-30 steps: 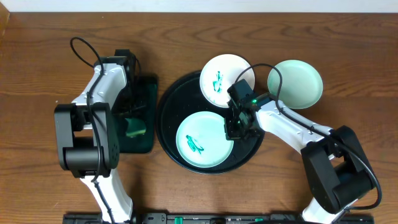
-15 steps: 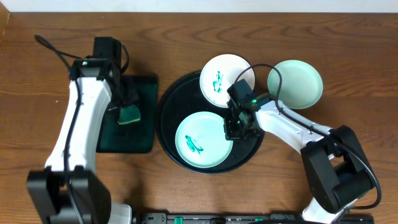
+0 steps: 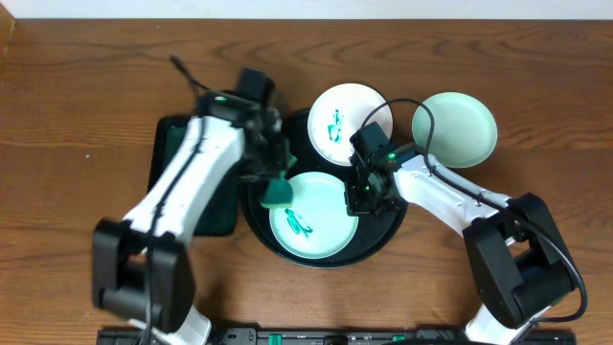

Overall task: Clean dirty plates on tray and stack at the side
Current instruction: 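Bring the sponge in the left gripper over the lower plate, then scrub the lower plate with the sponge while the right gripper holds it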

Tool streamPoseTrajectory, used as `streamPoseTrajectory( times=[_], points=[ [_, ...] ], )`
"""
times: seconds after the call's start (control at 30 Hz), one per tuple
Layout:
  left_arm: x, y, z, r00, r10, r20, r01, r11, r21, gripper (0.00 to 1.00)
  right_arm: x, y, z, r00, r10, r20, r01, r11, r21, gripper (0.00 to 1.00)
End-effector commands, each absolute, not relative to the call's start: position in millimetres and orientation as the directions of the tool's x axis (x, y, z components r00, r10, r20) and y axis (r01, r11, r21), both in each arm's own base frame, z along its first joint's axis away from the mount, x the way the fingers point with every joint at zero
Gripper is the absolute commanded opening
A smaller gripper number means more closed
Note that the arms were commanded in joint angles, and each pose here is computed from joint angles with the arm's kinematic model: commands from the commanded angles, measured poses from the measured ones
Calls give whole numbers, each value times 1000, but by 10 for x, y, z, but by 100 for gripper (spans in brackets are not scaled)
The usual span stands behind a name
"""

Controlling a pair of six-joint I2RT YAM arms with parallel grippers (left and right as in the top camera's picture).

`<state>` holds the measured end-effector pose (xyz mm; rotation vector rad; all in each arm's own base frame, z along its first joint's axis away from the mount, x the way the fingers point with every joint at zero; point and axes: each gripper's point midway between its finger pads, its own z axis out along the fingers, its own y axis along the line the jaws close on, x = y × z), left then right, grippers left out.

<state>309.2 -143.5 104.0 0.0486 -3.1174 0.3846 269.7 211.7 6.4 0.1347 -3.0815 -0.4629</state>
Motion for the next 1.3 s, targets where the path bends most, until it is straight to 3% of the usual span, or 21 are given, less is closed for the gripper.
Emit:
streamPoseTrajectory(
  times=[0.0, 0.17, 0.37, 0.63, 1.1, 1.27],
  points=[
    [2981, -1506, 717, -993, -22, 114, -45, 978, -205, 7, 2647, 2120, 15, -994, -105, 27, -92, 951, 294, 1],
    [2866, -1392, 302, -981, -36, 188, -58, 992, -111, 7, 2641, 2117, 14, -994, -105, 30, -92, 952, 293, 1],
    [2862, -1441, -147, -978, -7, 209, -31, 993, -114, 8, 2641, 2117, 14, -994, -105, 30, -92, 952, 293, 1],
    [2633, -1921, -264, -956, 143, 257, 81, 968, -238, 7, 2623, 2106, 12, -994, -105, 38, -90, 953, 289, 1],
    [2291, -2818, 13, -907, 345, 243, 145, 795, -589, 7, 2590, 2085, 9, -993, -106, 52, -87, 955, 282, 1],
    [2328, -2736, -12, -912, 322, 252, 133, 815, -563, 7, 2590, 2086, 9, -993, -108, 51, -89, 955, 283, 1]
  ],
)
